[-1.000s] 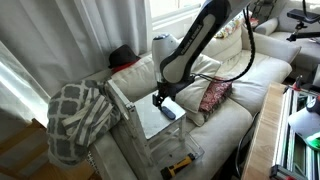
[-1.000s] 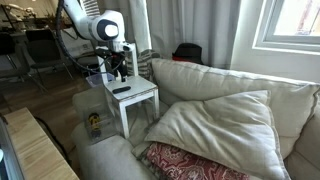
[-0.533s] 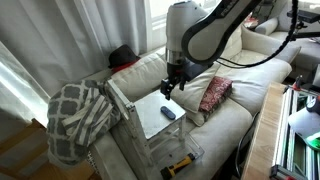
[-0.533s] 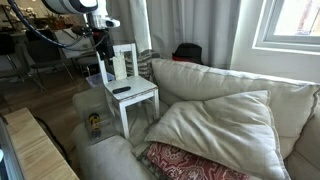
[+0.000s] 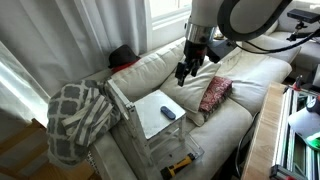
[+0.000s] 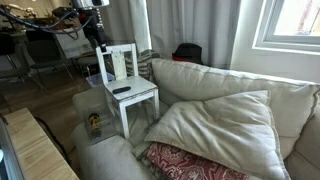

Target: Pick up the black remote controller on the left sofa seat and put it on the chair seat that is on top of the left sofa seat

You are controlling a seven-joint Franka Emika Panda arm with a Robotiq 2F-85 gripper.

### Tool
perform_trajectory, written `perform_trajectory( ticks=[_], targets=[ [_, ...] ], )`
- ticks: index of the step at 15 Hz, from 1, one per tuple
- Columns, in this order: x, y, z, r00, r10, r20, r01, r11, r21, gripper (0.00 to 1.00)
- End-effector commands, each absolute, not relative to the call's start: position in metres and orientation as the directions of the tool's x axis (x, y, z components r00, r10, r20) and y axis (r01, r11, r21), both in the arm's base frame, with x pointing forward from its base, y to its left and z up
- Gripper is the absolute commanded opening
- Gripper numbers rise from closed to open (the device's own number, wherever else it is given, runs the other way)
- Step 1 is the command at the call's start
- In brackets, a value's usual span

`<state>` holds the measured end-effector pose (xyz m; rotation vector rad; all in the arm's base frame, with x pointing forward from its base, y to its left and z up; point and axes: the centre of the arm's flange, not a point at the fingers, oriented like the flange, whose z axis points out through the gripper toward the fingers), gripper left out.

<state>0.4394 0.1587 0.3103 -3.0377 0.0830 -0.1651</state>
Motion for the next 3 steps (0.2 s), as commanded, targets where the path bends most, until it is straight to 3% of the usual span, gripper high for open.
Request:
perform_trajectory(
  ticks=[1,3],
  targets=[
    [0.4383,0.1582,0.31,0.993,-0.059,0.105,-0.049,-0.994,-0.1,1.0],
    [0.4373,0.1582,0.3088,0.993,-0.058,0.102,-0.048,-0.994,-0.099,1.0]
  ],
)
